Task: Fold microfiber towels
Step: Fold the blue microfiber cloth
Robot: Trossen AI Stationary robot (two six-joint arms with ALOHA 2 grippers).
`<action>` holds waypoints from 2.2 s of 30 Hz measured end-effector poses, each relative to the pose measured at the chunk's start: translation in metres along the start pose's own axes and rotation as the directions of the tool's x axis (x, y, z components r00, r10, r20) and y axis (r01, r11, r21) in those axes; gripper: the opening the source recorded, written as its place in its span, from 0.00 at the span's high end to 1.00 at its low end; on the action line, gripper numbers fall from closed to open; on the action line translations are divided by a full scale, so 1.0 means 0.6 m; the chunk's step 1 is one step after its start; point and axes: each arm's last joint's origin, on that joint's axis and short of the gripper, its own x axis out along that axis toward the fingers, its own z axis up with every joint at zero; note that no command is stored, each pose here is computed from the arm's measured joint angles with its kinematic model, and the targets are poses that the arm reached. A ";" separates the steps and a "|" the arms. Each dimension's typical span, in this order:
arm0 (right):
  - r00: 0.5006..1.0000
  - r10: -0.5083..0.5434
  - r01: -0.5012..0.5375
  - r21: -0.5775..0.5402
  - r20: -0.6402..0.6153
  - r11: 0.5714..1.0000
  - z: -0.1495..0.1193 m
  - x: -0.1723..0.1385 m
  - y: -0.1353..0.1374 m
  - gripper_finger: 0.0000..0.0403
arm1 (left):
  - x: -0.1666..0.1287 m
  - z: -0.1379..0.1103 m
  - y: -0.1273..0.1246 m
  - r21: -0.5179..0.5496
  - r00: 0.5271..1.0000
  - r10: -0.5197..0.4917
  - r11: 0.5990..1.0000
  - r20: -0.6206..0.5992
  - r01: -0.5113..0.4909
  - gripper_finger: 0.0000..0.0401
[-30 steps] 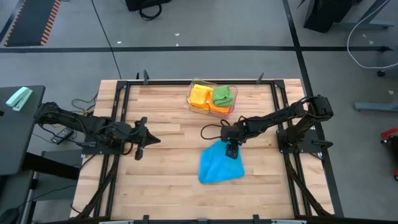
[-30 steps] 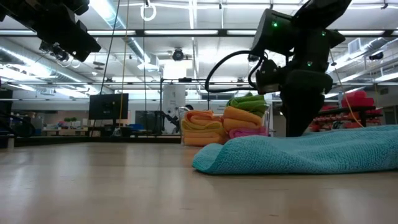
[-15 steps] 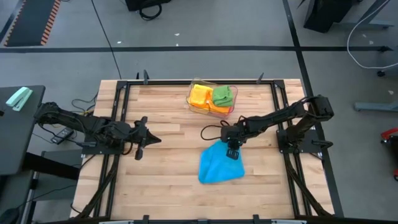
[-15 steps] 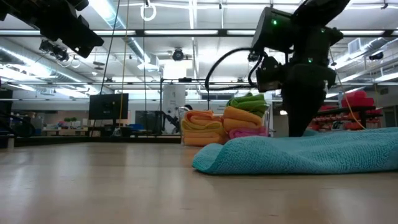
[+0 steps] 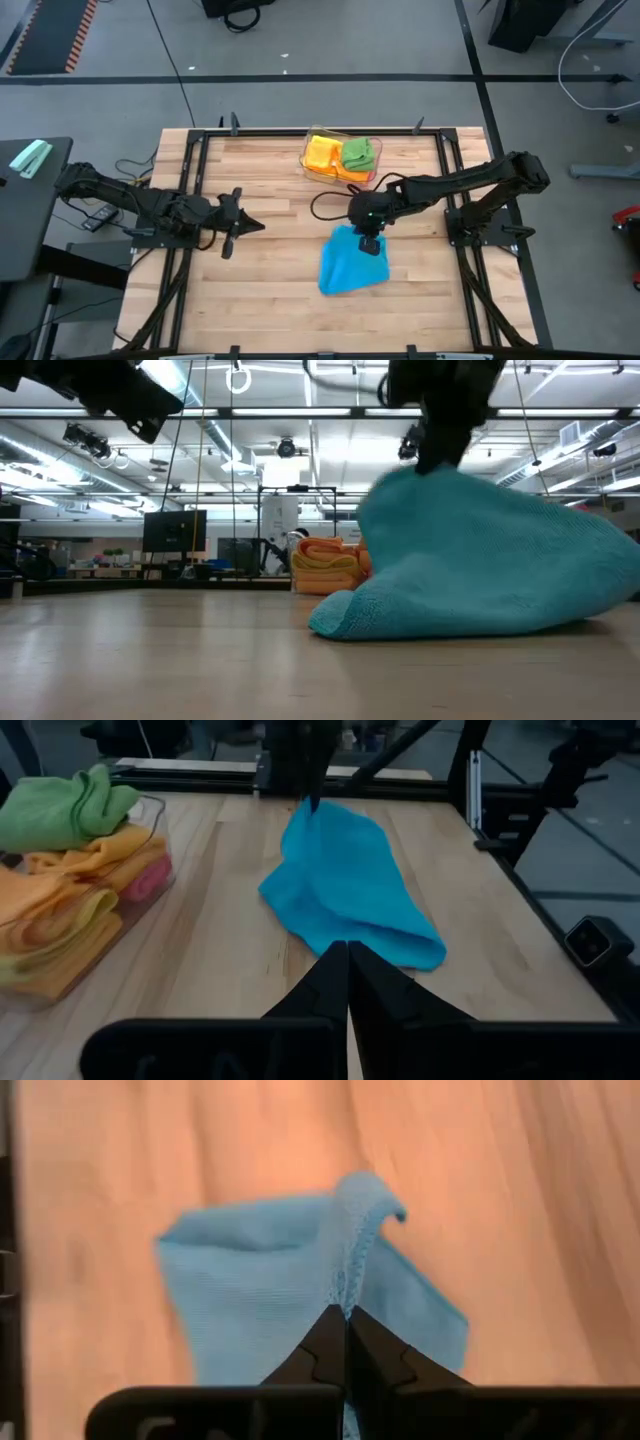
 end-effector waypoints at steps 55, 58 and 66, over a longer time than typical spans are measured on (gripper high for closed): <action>0.651 0.083 0.065 -0.164 0.755 0.984 0.076 -0.191 0.077 0.98 | 0.212 -0.073 0.035 -0.080 0.994 0.110 0.991 0.010 -0.109 0.39; 0.649 0.083 0.065 -0.163 0.756 0.984 0.077 -0.190 0.077 0.98 | 0.221 -0.082 0.035 -0.080 0.994 0.110 0.991 0.012 -0.109 0.38; 0.610 0.117 0.038 -0.176 0.784 0.984 0.081 -0.196 0.083 0.98 | 0.239 -0.097 0.053 -0.126 0.986 0.163 0.979 0.031 -0.158 0.39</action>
